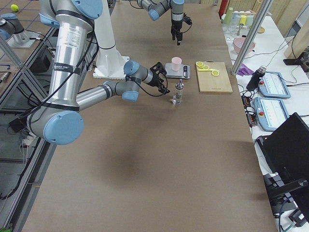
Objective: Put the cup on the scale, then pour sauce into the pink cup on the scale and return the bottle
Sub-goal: 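Release the cup with the left gripper while the right gripper reaches for the bottle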
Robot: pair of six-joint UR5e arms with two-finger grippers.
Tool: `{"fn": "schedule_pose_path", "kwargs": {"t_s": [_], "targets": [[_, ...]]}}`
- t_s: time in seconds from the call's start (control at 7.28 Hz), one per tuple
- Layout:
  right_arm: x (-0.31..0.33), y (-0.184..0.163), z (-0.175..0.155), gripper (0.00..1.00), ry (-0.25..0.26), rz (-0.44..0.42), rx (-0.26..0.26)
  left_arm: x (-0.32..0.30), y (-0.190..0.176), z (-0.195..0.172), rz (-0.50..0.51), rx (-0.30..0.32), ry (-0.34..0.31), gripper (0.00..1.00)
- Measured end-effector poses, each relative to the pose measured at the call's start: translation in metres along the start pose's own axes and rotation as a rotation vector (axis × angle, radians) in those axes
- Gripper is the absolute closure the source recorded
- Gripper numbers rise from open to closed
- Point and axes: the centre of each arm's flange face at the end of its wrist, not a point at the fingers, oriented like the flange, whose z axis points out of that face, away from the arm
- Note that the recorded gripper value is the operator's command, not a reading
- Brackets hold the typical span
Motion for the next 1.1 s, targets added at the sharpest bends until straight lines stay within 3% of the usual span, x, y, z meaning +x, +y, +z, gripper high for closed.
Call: {"fn": "schedule_pose_path", "kwargs": {"t_s": [0.41, 0.82, 1.1], "targets": [[-0.015, 0.034, 0.019, 0.02, 0.064, -0.04, 0.076, -0.039, -0.015, -0.015, 0.085, 0.026, 0.003, 0.02], [-0.012, 0.062, 0.077, 0.02, 0.05, -0.049, 0.199, -0.054, -0.022, -0.018, 0.112, 0.05, -0.004, 0.01], [-0.016, 0.061, 0.087, 0.02, 0.054, -0.074, 0.225, -0.055, -0.024, -0.018, 0.113, 0.06, -0.007, 0.02]]}}
